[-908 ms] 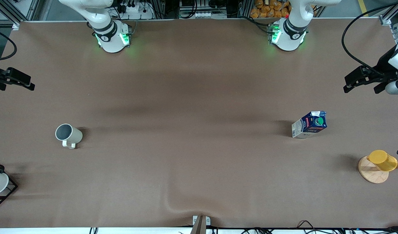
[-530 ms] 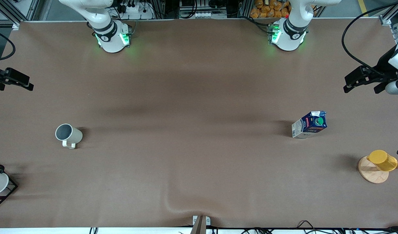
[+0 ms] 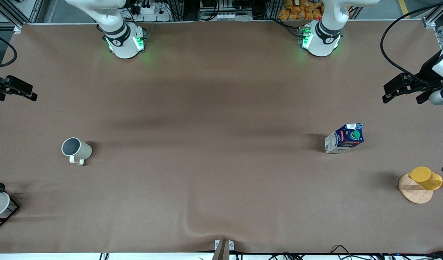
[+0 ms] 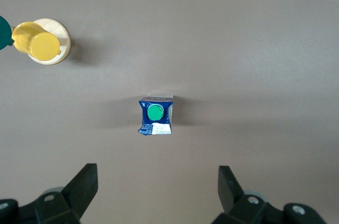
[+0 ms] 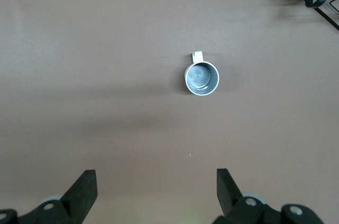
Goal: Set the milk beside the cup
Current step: 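Reach the right gripper to the white mug while the left gripper reaches the milk carton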
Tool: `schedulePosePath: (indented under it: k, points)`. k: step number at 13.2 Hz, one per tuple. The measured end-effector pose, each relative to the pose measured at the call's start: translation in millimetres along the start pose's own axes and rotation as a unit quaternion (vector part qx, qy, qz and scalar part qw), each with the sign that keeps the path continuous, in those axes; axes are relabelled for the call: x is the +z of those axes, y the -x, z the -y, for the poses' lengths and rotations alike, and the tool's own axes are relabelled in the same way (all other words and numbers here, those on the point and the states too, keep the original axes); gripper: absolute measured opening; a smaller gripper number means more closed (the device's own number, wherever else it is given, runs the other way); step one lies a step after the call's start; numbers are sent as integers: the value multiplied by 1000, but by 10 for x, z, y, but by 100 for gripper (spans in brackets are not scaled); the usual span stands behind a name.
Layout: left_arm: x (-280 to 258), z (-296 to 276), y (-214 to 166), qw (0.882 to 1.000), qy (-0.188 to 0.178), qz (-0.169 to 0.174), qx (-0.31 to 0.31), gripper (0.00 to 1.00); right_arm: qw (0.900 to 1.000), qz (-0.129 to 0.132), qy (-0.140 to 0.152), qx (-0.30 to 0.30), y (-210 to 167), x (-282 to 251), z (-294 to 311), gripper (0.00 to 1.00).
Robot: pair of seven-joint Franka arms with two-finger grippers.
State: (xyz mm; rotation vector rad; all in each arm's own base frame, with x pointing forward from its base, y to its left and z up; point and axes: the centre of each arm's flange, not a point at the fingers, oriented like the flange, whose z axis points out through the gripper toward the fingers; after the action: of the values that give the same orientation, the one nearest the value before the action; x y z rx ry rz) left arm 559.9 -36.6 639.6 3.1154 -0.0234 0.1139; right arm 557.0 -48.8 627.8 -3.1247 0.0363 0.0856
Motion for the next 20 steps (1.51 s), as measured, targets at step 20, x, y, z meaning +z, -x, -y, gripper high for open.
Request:
schedulePosePath:
  k: [20]
  points:
    - [1560, 210, -744, 999, 3, 37, -36, 100, 997, 66, 4, 34, -1139, 2269, -579, 100]
